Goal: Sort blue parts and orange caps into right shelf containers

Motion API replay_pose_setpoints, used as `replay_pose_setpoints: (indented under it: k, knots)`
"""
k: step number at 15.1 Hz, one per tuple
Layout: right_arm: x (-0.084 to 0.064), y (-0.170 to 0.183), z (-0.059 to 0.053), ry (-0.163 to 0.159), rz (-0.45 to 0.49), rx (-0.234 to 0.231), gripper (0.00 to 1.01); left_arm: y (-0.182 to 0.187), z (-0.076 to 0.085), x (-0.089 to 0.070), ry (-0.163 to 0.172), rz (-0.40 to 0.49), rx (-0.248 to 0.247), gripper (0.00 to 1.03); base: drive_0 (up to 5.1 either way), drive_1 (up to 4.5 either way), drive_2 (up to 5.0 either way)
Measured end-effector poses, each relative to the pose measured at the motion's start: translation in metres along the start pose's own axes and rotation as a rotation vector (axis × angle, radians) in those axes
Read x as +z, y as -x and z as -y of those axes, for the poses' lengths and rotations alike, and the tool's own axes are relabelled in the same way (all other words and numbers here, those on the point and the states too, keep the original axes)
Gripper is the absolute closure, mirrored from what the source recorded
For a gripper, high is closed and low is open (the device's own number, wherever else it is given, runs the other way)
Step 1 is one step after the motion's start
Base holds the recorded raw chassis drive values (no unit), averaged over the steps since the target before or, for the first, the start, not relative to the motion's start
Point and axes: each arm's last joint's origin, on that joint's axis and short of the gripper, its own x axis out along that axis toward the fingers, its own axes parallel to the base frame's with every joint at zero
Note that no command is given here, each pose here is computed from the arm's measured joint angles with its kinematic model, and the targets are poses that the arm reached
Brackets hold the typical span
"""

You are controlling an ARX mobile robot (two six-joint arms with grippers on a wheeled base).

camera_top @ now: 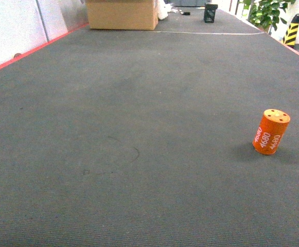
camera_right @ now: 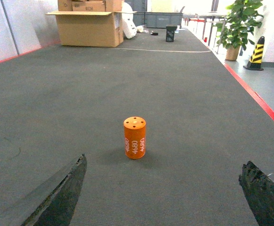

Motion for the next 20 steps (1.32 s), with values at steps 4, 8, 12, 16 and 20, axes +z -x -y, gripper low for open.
replay_pose_setpoints:
  k: [4,8,12,16,20]
  knots:
    - [0.0000,0.0000,0.0000,0.000,0.000,0.000,0.03,0.0000,0.0000,0.0000,0.000,0.000,0.000,0.62,0.0,0.00,0.0]
    - [0.0000,0.0000,0.0000,0.000,0.000,0.000,0.03,0.0000,-0.0001,-0.0001,0.000,0.000,0.001,0.62,0.0,0.00,0.0]
    - [0.0000,0.0000,0.0000,0.000,0.000,0.000,0.03,0.0000,0.0000,0.0000,0.000,0.000,0.001,0.62,0.0,0.00,0.0]
    - [0.0000,0.0000,0.0000,0.000,0.000,0.000,0.03,0.0000,-0.0001,0.0000,0.000,0.000,0.002,0.62,0.0,0.00,0.0]
    - [0.0000,0.0000,0.0000,0.000,0.000,0.000,0.03,0.0000,-0.0001,0.0000,0.000,0.000,0.002,0.62,0.0,0.00,0.0]
